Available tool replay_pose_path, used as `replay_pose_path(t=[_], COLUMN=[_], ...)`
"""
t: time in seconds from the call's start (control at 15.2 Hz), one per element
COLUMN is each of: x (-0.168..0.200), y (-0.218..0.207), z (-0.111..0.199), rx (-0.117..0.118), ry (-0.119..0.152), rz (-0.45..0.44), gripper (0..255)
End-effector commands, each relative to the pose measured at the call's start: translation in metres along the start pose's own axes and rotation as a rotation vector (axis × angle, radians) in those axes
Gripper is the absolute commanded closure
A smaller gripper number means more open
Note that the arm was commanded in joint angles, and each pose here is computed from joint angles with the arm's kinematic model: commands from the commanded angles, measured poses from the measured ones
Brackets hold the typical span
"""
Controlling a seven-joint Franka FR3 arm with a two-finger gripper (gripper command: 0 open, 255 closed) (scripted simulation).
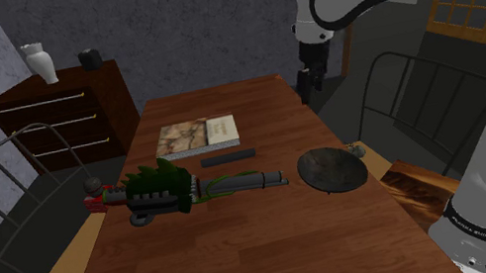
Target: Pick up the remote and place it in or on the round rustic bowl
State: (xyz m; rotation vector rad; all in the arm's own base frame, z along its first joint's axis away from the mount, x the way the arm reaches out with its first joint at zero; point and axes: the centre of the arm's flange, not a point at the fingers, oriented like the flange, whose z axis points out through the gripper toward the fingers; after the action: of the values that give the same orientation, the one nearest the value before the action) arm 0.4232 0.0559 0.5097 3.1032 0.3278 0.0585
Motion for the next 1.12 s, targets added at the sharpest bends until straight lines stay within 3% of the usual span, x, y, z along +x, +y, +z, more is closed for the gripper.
replay_pose_path(t=[0.0,1.06], x=[0.025,0.183], y=[-0.004,-0.103], z=[0.012,0.109], rx=[-0.003,-0.026], ry=[0.002,0.010], rz=[-0.056,-0.491], gripper=[0,0])
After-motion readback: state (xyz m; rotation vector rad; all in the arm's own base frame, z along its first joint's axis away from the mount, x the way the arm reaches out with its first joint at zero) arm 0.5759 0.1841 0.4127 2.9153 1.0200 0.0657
